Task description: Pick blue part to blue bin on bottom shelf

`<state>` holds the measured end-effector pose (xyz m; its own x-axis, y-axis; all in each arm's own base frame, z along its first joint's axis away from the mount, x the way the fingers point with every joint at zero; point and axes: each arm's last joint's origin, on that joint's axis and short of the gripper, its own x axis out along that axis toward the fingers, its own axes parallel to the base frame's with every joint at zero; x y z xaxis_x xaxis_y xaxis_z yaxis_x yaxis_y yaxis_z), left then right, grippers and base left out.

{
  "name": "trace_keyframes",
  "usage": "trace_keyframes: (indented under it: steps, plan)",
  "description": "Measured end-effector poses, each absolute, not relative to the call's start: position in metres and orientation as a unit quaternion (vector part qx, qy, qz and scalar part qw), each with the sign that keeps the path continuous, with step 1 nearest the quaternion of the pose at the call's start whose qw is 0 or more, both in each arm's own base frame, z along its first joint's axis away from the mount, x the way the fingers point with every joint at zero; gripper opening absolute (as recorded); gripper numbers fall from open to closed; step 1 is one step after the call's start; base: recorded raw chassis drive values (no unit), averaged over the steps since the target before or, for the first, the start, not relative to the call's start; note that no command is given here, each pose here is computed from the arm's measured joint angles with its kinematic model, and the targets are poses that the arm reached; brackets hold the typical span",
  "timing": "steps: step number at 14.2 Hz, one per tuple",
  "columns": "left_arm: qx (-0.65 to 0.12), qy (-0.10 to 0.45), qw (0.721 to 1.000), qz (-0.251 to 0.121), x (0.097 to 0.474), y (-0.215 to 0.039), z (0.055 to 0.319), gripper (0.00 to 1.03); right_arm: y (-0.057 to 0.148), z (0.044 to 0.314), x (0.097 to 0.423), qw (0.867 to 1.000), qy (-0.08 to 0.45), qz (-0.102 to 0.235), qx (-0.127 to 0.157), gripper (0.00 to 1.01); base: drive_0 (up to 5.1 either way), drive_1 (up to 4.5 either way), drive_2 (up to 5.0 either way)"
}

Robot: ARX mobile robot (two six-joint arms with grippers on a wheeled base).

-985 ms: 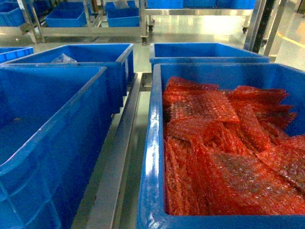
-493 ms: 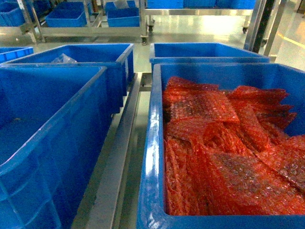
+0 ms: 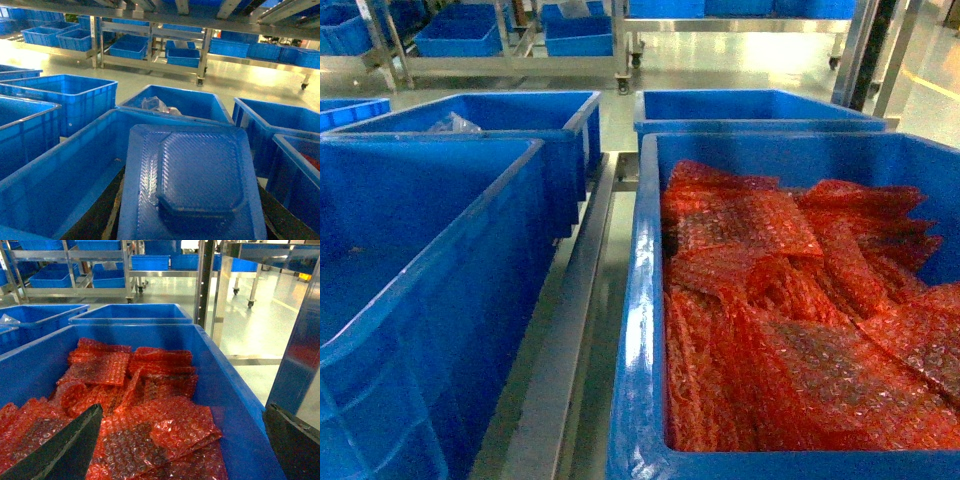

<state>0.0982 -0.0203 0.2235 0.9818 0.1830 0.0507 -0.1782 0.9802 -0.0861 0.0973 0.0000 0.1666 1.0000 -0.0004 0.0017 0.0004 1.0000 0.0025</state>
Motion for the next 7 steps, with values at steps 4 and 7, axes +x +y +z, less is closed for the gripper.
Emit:
trace_keyframes:
  steps: [4, 7]
  plan:
    - [-0.033, -0.015, 0.995, 0.097, 0.098, -0.02, 0.223, 0.43, 0.0, 0.167, 0.097, 1.0, -0.001, 0.0, 0.001, 0.98, 0.0, 0.0, 0.0]
    - [-0.008, 0.001, 0.997, 0.071, 0.141, -0.023, 0.226, 0.43, 0.0, 0.167, 0.097, 1.0, -0.001, 0.0, 0.001, 0.98, 0.0, 0.0, 0.0]
